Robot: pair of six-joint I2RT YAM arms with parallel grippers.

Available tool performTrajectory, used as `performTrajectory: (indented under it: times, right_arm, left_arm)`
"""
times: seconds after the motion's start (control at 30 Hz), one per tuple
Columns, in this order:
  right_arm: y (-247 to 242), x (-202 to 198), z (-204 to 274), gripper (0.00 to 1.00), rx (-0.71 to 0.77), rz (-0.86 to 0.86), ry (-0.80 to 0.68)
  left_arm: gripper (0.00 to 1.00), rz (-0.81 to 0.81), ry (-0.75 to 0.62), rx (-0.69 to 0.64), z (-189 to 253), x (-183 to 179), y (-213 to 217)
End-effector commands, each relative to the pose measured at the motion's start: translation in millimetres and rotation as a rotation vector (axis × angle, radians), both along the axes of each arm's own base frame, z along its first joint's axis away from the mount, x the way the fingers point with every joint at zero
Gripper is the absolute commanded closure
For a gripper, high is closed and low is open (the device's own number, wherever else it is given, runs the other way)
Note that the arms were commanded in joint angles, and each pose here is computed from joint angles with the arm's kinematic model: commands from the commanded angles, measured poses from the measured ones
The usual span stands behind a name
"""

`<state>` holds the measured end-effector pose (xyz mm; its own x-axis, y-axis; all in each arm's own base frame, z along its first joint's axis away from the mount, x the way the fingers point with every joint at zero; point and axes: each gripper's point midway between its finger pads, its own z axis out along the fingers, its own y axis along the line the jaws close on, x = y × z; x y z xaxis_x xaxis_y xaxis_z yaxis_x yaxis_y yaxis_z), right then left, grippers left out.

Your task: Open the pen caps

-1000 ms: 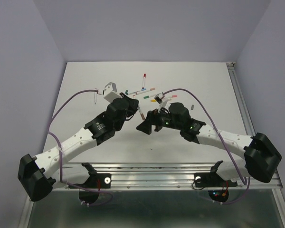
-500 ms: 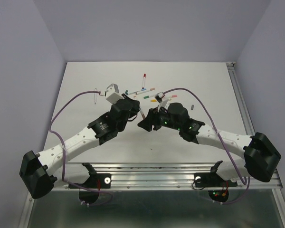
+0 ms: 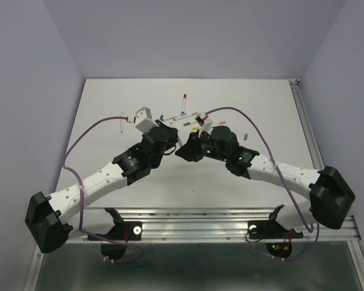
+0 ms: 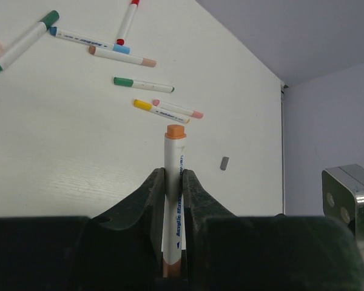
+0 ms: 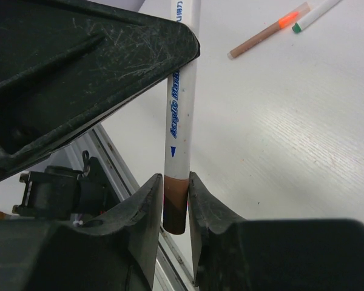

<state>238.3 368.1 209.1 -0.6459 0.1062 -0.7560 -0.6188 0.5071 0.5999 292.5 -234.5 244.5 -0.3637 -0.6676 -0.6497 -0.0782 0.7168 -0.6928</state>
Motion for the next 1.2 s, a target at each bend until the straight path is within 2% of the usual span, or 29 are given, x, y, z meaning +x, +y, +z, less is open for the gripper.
performTrajectory:
  times: [0.0,0.1,0.13,0.17,0.33,0.43,0.6,0.63,0.77,0.83,0.93,1.03,1.1,1.13,1.17]
  right_arm:
    - [11,-3,26,0.73,0.041,0.027,-0.008]
    - [10,-5,24,0.84,0.030,0.032,0.008]
    - [9,-6,25,0.96,0.030,0.036,0.009]
    - [9,-7,24,0.99,0.027,0.038,0.012]
    - [9,-11,22,0.99,0.019,0.057,0.007]
    - [10,-20,24,0.99,0.026,0.108,0.017]
    - [13,-71,22,0.99,0.071,0.324,0.096]
    - [9,-83,18,0.99,0.070,0.346,0.111]
    - [7,-131,4,0.99,0.038,0.447,0.115]
    - [2,-138,0,0.99,0.033,0.442,0.137]
    - [-8,-129,-9,0.99,0.006,0.344,0.147]
    - [-15,-104,-18,0.99,-0.051,0.222,0.150]
    - [-23,-80,-25,0.99,-0.069,0.156,0.182]
    - [-28,-69,-27,0.99,-0.076,0.128,0.193]
    - [-43,-45,-38,0.99,-0.111,0.043,0.225]
  left_arm:
    - [1.00,0.053,-0.064,-0.051,27,7,3]
    - [1.00,0.078,-0.069,-0.052,29,10,6]
    - [1.00,0.088,-0.073,-0.051,30,11,8]
    - [1.00,0.092,-0.073,-0.048,30,11,8]
    - [1.00,0.091,-0.087,-0.060,31,14,5]
    - [1.00,0.155,-0.109,-0.033,28,21,15]
    - [1.00,0.358,-0.170,0.051,37,60,59]
    - [1.00,0.410,-0.161,0.077,34,78,79]
    - [1.00,0.489,-0.190,0.127,34,113,119]
    - [1.00,0.493,-0.179,0.132,33,127,132]
    - [1.00,0.441,-0.202,0.187,37,138,150]
    - [1.00,0.268,-0.248,0.340,41,150,150]
    - [1.00,0.172,-0.204,0.469,28,158,153]
    - [1.00,0.060,-0.175,0.511,14,158,145]
    - [1.00,0.015,-0.134,0.585,-4,164,153]
